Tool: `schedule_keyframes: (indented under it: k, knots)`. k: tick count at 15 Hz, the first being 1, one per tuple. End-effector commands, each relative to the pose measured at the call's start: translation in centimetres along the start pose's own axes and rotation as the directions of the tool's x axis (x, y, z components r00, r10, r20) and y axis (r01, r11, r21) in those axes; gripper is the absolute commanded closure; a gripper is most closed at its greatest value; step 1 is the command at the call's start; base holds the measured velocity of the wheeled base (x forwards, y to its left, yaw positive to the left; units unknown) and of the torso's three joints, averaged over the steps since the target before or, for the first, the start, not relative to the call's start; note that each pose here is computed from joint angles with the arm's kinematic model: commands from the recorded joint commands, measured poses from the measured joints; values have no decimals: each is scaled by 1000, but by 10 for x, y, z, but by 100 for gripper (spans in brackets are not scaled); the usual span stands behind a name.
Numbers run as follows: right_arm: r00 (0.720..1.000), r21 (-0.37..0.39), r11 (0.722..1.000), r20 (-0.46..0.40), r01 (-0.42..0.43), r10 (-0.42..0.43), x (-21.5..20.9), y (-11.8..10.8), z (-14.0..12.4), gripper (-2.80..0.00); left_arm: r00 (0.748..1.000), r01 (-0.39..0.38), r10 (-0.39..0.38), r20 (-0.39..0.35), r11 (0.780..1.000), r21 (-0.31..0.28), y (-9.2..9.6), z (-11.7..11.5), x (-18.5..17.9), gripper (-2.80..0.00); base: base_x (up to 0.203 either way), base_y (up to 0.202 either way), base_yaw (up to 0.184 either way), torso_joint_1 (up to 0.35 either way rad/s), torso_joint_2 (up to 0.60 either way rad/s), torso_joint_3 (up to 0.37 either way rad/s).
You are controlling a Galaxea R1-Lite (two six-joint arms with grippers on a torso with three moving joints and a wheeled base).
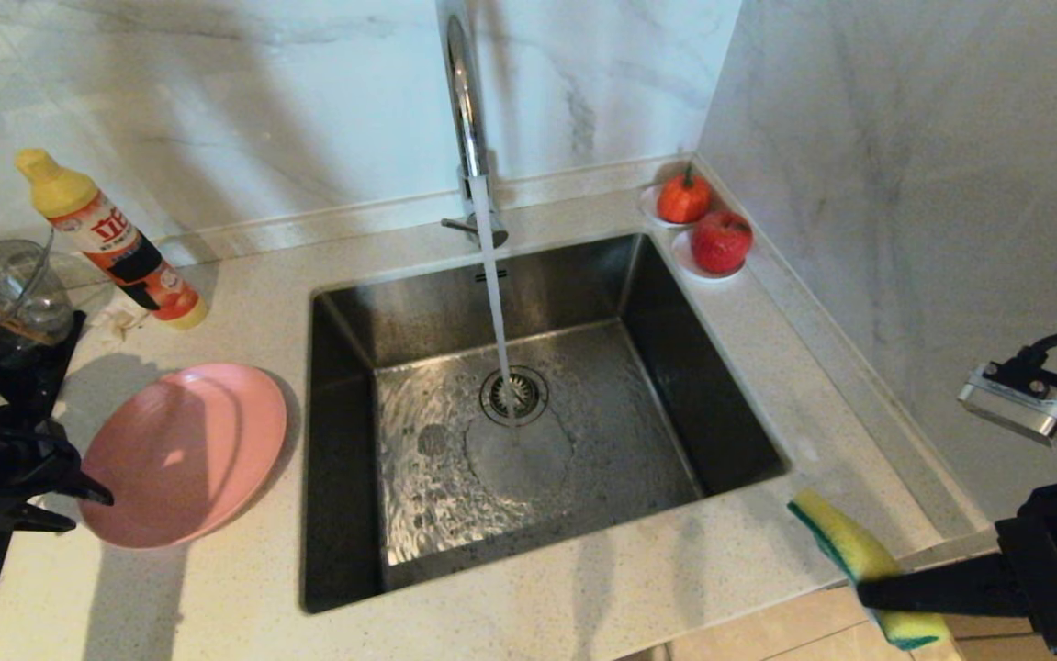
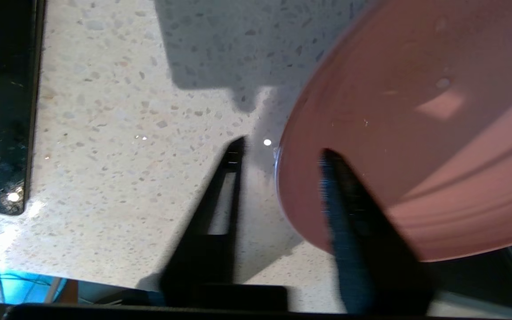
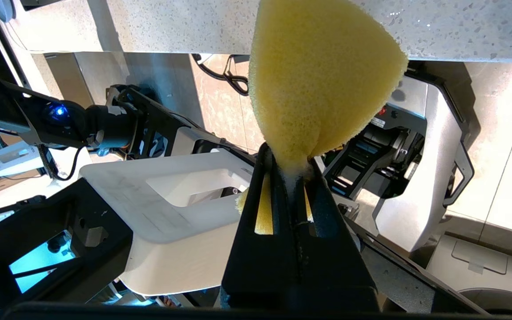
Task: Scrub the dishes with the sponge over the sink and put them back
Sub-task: Wash the plate
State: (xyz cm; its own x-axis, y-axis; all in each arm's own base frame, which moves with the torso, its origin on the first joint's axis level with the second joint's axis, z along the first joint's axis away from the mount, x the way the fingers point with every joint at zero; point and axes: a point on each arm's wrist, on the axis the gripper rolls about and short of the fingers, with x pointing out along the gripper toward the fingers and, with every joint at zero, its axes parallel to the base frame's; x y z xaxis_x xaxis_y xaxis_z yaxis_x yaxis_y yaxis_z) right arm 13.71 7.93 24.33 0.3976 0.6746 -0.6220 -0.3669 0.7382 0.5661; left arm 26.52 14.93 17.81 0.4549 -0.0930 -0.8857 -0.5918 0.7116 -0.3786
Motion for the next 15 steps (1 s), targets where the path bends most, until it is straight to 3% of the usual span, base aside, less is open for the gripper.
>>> schedule_keyframes:
  k: [1,3,10,15]
  knots:
    - [1000,4,1000,-3,1,-1,0,0,0,0,1000,4,-4,-12,1000,-12,1,1,3,-280,0,0,0,0,0,0]
    - [1000,3,1000,-2,-2,2,-1,0,-1,0,1000,16,-17,-13,999,-38,2,3,5,-280,0,0,0,0,0,0]
    - [1000,2,1000,-5,1,-1,0,-1,-2,0,984,179,-180,-6,979,-92,15,11,1,-280,0,0,0,0,0,0]
    - [1000,5,1000,-11,5,-5,2,-2,-1,0,980,188,-194,-39,976,-108,19,11,12,-280,0,0,0,0,0,0]
